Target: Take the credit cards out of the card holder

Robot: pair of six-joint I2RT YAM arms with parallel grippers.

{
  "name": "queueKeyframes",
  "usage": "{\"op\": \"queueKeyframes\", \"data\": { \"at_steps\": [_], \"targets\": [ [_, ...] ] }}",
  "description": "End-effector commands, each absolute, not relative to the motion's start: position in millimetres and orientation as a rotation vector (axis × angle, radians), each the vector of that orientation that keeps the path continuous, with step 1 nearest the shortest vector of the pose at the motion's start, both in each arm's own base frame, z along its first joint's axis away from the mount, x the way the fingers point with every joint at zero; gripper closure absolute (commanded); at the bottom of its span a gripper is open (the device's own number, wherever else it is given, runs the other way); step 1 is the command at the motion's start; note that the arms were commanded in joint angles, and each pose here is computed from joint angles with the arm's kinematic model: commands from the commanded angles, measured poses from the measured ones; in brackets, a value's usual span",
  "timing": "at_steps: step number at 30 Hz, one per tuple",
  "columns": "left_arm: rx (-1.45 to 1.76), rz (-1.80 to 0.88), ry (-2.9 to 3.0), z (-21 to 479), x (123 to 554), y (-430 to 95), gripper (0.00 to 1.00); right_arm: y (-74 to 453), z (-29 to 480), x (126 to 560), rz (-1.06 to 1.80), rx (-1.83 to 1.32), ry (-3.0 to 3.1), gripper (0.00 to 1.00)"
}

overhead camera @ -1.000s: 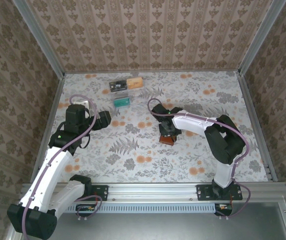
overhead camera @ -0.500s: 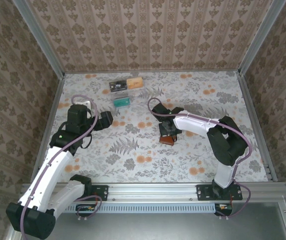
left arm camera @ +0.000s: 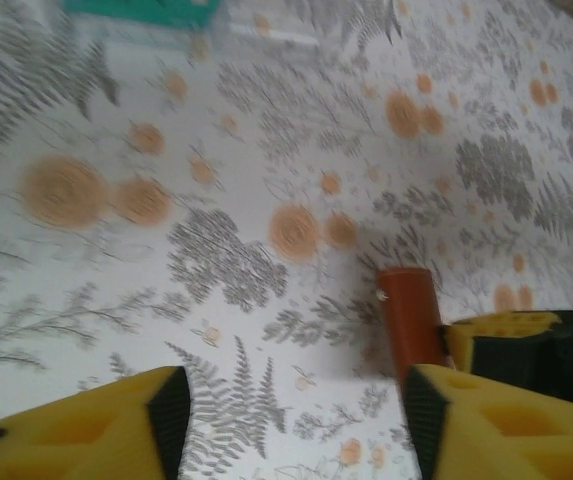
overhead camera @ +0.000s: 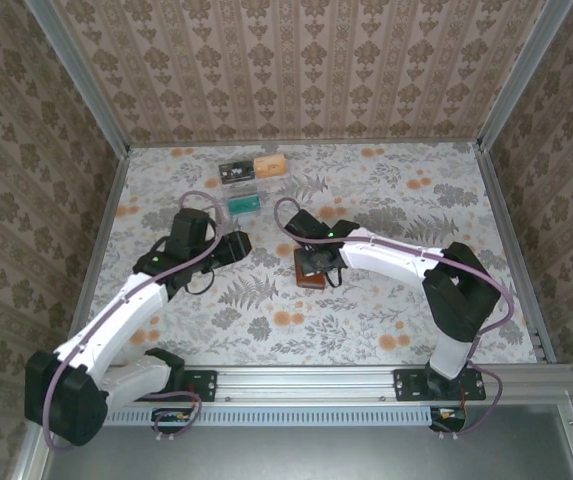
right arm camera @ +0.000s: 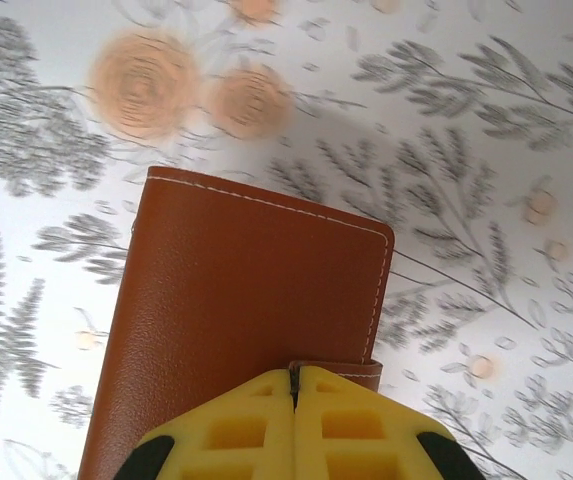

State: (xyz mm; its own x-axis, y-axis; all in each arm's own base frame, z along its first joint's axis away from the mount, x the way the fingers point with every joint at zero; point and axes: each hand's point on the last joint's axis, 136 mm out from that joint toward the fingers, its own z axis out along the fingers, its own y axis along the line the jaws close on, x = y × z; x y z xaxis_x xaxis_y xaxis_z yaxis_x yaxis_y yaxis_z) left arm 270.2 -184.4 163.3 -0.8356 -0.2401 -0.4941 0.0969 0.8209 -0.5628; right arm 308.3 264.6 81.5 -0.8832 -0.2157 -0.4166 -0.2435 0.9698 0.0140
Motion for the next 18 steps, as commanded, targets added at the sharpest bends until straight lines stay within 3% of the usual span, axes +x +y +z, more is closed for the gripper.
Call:
{"op": "queueKeyframes", "data": {
  "at_steps": [1, 3, 9, 18],
  "targets": [
    [-0.133, -0.952, 2.433, 159.9, 269.5, -213.9, 0.49, 285.9, 79.4, 312.1, 0.144, -0.367, 2.672, 1.0],
    [-0.154, -0.985, 2.458, 149.9, 269.7, -224.4, 0.7, 291.1, 75.0, 310.5, 0.155, -0.371, 2.675, 1.0],
    [-0.263, -1.106, 2.498, 125.0, 274.3, -246.0, 1.0, 300.6, 64.1, 307.7, 0.192, -0.364, 2.679, 1.0],
    [-0.341, -1.282, 2.534, 98.8, 282.1, -279.1, 1.0, 303.8, 57.2, 306.8, 0.206, -0.357, 2.691, 1.0]
  ]
}}
